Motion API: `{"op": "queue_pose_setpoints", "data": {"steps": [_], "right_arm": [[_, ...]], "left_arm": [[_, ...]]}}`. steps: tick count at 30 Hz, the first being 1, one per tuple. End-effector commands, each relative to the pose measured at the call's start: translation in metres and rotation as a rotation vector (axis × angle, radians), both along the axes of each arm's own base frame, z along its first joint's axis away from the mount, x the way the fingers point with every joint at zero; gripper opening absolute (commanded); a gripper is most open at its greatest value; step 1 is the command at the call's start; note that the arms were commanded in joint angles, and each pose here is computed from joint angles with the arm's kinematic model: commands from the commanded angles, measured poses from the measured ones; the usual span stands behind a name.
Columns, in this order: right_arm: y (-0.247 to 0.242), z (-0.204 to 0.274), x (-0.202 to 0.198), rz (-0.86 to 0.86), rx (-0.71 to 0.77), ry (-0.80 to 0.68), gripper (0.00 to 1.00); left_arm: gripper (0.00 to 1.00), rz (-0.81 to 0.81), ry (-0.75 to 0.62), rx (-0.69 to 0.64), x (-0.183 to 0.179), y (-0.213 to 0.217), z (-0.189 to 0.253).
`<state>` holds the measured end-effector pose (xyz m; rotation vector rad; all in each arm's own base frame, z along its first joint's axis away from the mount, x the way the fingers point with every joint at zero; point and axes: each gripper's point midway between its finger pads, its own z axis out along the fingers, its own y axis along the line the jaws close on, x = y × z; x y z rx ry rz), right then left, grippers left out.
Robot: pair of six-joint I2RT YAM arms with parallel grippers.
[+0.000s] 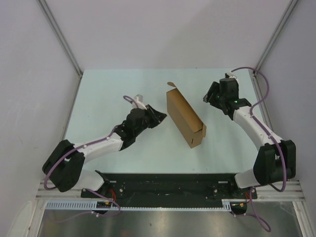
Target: Fold the paper box
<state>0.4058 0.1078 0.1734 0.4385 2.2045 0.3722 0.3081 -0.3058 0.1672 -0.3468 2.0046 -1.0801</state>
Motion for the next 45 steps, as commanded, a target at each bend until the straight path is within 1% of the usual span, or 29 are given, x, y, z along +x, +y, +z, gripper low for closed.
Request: {"op": "queue_pose_setpoints", "data": {"steps": [1,2,4,5,7,8,9,10,12,13,14,15,16,18,20,21,24,25,27,28,30,31,34,36,37,38,40,42,45], "right_arm": [[-0.027,0.057,-0.002,-0.081,-0.002,-0.125,0.62],[-0.026,0.058,-0.003,-0.071,0.002,-0.124,0.62],[-0.024,0.056,-0.001,-0.054,0.01,-0.123,0.62],[-0.016,0.051,0.002,-0.014,0.038,-0.11,0.63],[-0.005,0.051,0.011,0.023,0.076,-0.127,0.62],[0.0,0.043,0.019,0.038,0.09,-0.103,0.62],[0.001,0.044,0.023,0.038,0.097,-0.101,0.62],[-0.001,0.039,0.025,0.03,0.094,-0.083,0.62],[-0.007,0.038,0.024,-0.005,0.085,-0.076,0.62],[-0.011,0.036,0.021,-0.016,0.069,-0.064,0.62],[-0.017,0.035,0.02,-0.017,0.053,-0.062,0.62],[-0.021,0.032,0.017,-0.026,0.052,-0.058,0.62],[-0.026,0.03,0.019,-0.037,0.05,-0.057,0.63],[-0.029,0.027,0.024,-0.031,0.098,-0.051,0.62],[-0.014,0.025,0.038,0.032,0.158,-0.079,0.62],[-0.008,0.032,0.048,0.052,0.188,-0.12,0.62],[0.017,0.016,0.066,0.148,0.254,-0.081,0.62],[0.024,0.007,0.076,0.174,0.264,-0.057,0.62],[0.041,-0.004,0.077,0.234,0.288,-0.023,0.62],[0.048,-0.009,0.08,0.26,0.302,-0.01,0.62],[0.057,-0.011,0.083,0.294,0.323,-0.012,0.62],[0.066,-0.016,0.084,0.336,0.356,0.006,0.62],[0.081,-0.017,0.084,0.412,0.415,0.023,0.62],[0.089,-0.018,0.091,0.449,0.441,0.022,0.62],[0.098,-0.012,0.089,0.506,0.476,0.022,0.62],[0.103,-0.014,0.095,0.527,0.488,0.028,0.62],[0.115,-0.013,0.092,0.588,0.512,0.058,0.62],[0.12,-0.015,0.095,0.618,0.505,0.08,0.62],[0.131,-0.015,0.09,0.663,0.543,0.092,0.62]], "left_arm": [[0.29,0.147,-0.002,0.003,0.028,0.054,-0.002],[0.29,0.162,0.01,0.0,0.037,0.065,-0.005],[0.29,0.176,0.016,-0.014,0.048,0.071,-0.006],[0.29,0.187,0.013,-0.012,0.052,0.073,-0.007],[0.29,0.214,0.01,-0.003,0.067,0.079,-0.012],[0.29,0.214,0.017,0.004,0.074,0.08,-0.015],[0.29,0.2,0.065,0.02,0.081,0.078,-0.033],[0.29,0.2,0.054,-0.009,0.096,0.081,-0.024],[0.29,0.177,0.075,-0.021,0.111,0.077,-0.034],[0.29,0.185,0.059,-0.036,0.127,0.081,-0.023],[0.29,0.178,0.059,-0.04,0.133,0.08,-0.022],[0.28,0.167,0.076,-0.031,0.138,0.08,-0.03],[0.28,0.15,0.066,-0.045,0.144,0.077,-0.02],[0.27,0.13,0.074,-0.063,0.138,0.075,-0.02],[0.27,0.094,0.069,-0.101,0.121,0.064,-0.015],[0.27,0.092,0.081,-0.099,0.102,0.066,-0.021],[0.26,0.054,0.068,-0.085,0.061,0.048,-0.028],[0.25,0.027,0.067,-0.077,0.048,0.036,-0.031],[0.24,-0.002,0.079,-0.073,0.033,0.026,-0.04],[0.24,-0.034,0.081,-0.075,0.022,0.015,-0.042],[0.24,-0.062,0.08,-0.083,0.015,0.003,-0.044],[0.24,-0.086,0.081,-0.082,0.008,-0.005,-0.045],[0.24,-0.125,0.069,-0.102,0.002,-0.023,-0.045],[0.24,-0.142,0.054,-0.117,0.004,-0.035,-0.041],[0.24,-0.145,0.051,-0.118,0.005,-0.038,-0.039],[0.24,-0.144,0.053,-0.112,0.006,-0.042,-0.043],[0.24,-0.151,0.046,-0.116,0.008,-0.049,-0.039],[0.24,-0.156,0.046,-0.117,0.008,-0.054,-0.04],[0.25,-0.147,0.048,-0.114,0.008,-0.054,-0.041]]}}
